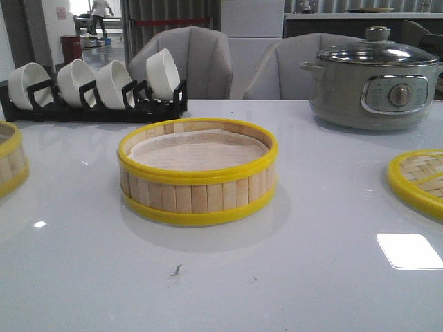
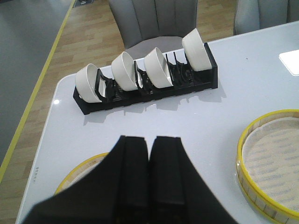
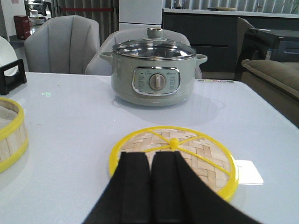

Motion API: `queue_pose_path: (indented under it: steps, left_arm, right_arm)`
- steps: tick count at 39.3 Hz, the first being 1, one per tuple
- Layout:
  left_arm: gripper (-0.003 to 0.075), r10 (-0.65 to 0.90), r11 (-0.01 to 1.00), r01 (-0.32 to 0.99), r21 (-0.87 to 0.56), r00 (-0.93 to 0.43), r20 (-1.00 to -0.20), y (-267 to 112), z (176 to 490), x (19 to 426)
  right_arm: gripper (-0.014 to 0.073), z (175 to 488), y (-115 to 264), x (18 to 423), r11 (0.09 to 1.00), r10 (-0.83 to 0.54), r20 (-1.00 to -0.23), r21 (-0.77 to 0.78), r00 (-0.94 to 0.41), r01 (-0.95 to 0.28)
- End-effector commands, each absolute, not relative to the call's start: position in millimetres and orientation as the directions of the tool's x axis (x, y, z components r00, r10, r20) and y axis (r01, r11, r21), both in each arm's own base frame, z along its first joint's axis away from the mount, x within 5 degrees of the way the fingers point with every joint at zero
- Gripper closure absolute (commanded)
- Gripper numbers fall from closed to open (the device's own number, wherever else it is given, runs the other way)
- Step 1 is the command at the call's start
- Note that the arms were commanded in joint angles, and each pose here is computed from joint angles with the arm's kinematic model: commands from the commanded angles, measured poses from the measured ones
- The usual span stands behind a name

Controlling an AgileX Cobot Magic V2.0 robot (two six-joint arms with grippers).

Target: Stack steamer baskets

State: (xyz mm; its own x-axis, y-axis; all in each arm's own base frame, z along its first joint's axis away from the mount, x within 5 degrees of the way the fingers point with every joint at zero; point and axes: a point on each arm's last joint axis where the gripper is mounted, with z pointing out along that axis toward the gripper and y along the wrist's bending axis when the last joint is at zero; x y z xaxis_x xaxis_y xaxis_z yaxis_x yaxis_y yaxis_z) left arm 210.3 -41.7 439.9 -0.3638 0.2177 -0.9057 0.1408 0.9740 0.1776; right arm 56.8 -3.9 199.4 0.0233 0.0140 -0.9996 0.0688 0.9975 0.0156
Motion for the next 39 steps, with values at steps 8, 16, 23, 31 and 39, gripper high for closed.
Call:
queue_pose_path:
  steps: [8,16,23,31,39]
  left_arm:
    - [0.0637,0.194,0.976,0.145,0.162,-0.254,-0.948,-43,460,205]
    - [0.0637,0.193,0.977,0.142,0.157,-0.294,-0.936,-42,456,204]
    - [0.0637,0.182,0.979,0.145,0.141,-0.325,-0.928,-43,453,203]
    - [0.0637,0.169,0.981,0.151,0.125,-0.328,-0.930,-44,453,203]
    - [0.0637,0.167,0.981,0.152,0.122,-0.330,-0.929,-44,452,203]
  right_arm:
    - [0.0541,213,-4,54,0.997,-0.007,-0.990,0.003,0.139,0.073]
    - [0.0541,214,-4,53,0.997,-0.023,-0.988,-0.012,0.151,0.075]
    - [0.0541,229,-4,51,0.982,0.172,-0.964,0.183,0.202,0.037]
    - [0.0541,277,-2,54,0.971,0.233,-0.969,0.236,0.080,0.032]
    - [0.0541,339,-5,103,0.970,0.240,-0.970,0.238,-0.038,0.056]
